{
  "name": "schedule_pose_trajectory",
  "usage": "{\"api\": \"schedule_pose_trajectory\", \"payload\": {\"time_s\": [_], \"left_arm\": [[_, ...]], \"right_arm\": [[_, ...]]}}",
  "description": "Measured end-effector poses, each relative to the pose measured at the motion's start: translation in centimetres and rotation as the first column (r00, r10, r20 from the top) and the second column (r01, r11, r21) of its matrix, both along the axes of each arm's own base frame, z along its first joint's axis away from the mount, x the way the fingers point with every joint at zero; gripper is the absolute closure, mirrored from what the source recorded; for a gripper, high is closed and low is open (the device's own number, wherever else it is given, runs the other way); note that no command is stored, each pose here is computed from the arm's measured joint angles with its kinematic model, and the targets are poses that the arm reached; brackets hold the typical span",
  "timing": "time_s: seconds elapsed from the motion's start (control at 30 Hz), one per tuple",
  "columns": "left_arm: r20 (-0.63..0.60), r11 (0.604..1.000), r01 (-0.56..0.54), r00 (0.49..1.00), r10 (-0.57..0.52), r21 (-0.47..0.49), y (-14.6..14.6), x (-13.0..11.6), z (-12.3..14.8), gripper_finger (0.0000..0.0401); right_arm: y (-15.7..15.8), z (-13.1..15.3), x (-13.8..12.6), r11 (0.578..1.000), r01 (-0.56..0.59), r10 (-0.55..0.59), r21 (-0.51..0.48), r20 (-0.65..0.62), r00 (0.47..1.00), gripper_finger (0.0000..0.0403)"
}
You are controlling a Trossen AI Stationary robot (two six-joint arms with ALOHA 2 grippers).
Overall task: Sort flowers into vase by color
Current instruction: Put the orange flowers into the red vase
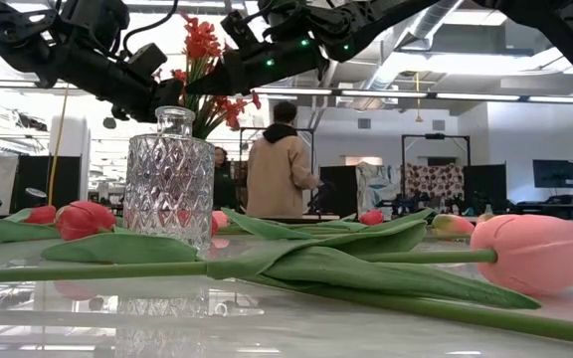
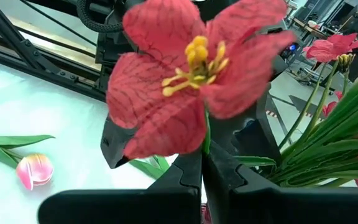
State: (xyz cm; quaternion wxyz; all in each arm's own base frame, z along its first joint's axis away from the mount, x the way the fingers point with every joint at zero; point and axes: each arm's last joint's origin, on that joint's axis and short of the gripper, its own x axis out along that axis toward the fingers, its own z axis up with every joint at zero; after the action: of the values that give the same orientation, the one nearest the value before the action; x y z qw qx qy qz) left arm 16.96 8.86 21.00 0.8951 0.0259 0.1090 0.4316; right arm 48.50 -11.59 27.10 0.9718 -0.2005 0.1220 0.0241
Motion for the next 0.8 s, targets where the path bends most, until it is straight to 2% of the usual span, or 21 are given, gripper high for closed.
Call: {"api": "schedule_pose_trajectory", "payload": {"time_s": [0.23, 0.4, 0.53, 0.67, 0.8], "left_arm": [[0.006, 1.000, 0.009, 1.000, -0.009, 0.000, 0.0, 0.0, 0.0, 0.0391], [0.007, 1.000, 0.009, 1.000, -0.009, 0.001, 0.0, 0.0, 0.1, 0.0395], [0.022, 1.000, 0.009, 1.000, -0.009, 0.007, 0.0, 0.0, 0.2, 0.0398], [0.042, 1.000, 0.008, 0.999, -0.009, 0.007, -0.1, -0.1, 0.5, 0.0399], [0.073, 1.000, 0.010, 0.997, -0.010, 0.006, -0.2, -0.4, 0.3, 0.0400]], "right_arm": [[0.0, 0.0, 0.0, 1.000, 0.004, -0.004, 0.014, -0.004, 1.000, 0.0341], [0.0, -0.2, -0.1, 0.999, 0.011, -0.010, 0.039, -0.023, 1.000, 0.0290], [-0.2, -0.2, -0.4, 0.995, 0.075, -0.072, 0.067, -0.059, 0.996, 0.0230], [-0.5, 0.3, -1.1, 0.992, 0.093, -0.083, 0.085, -0.114, 0.990, 0.0176], [-0.9, 1.0, -2.2, 0.985, 0.121, -0.100, 0.125, -0.165, 0.981, 0.0153]]}}
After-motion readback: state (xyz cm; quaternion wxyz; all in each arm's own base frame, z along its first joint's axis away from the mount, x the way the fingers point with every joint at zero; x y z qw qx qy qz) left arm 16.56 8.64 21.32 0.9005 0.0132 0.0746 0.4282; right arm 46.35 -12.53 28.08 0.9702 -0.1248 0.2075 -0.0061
